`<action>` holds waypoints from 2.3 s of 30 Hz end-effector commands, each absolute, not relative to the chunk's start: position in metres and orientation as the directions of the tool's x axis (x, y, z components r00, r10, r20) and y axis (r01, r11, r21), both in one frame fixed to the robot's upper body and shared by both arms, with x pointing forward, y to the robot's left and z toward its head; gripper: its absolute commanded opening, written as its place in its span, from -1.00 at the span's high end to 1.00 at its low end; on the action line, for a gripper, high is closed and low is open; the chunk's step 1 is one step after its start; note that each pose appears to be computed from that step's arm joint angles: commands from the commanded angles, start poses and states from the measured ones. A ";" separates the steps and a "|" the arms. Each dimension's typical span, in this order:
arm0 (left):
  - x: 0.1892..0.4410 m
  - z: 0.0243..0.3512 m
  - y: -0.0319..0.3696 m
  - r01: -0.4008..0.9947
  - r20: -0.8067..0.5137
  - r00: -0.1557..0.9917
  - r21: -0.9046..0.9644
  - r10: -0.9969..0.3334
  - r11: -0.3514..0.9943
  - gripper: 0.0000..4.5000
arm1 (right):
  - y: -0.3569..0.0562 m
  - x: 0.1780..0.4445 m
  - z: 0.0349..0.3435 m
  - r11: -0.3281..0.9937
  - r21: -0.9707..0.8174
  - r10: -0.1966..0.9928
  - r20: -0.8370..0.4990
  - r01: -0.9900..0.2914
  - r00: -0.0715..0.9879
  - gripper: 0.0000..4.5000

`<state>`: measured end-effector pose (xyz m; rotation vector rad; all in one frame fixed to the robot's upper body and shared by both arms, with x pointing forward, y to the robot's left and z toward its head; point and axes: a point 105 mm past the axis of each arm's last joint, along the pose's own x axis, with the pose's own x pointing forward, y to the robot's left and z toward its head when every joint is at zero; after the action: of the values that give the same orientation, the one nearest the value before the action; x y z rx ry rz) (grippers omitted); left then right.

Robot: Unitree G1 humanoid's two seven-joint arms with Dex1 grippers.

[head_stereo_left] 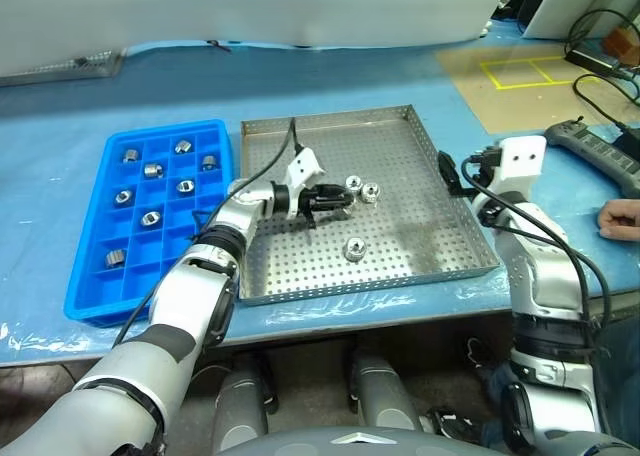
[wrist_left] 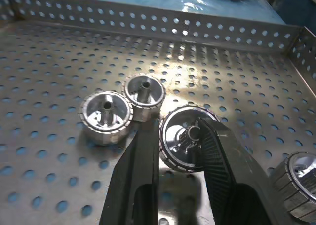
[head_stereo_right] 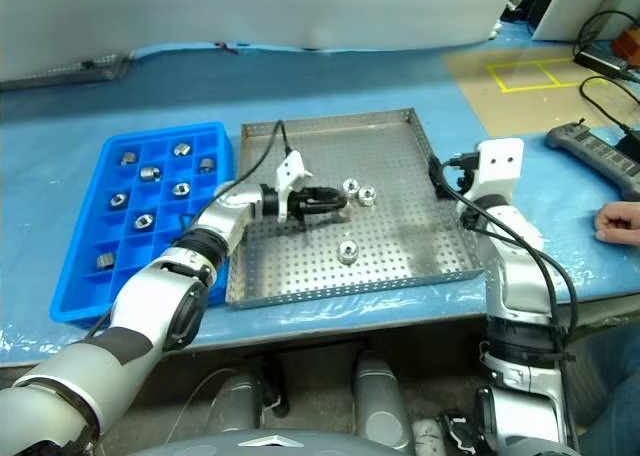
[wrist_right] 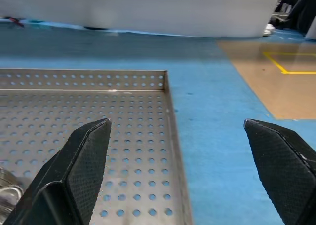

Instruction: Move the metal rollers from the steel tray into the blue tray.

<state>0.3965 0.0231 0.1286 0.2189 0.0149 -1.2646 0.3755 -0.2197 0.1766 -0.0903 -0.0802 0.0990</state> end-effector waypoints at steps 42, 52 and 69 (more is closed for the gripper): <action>0.295 0.148 0.202 0.413 -0.043 0.911 0.126 -0.411 0.902 -0.42 | -0.040 0.446 0.176 0.742 -0.067 0.671 0.071 -0.668 0.738 -1.00; 0.338 0.192 0.124 0.757 0.094 0.637 0.116 -0.765 0.644 -0.42 | -0.124 0.442 0.170 0.865 -0.120 0.492 0.017 -0.487 0.870 -1.00; 0.368 0.181 0.065 0.897 0.080 0.413 0.138 -0.907 0.421 -0.42 | -0.174 0.374 0.133 0.868 -0.035 0.482 -0.180 -0.495 0.858 -1.00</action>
<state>0.3673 0.0668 0.1679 0.0500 -0.0951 -1.1237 0.3765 -0.1815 0.1196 -0.0840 0.2130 0.4776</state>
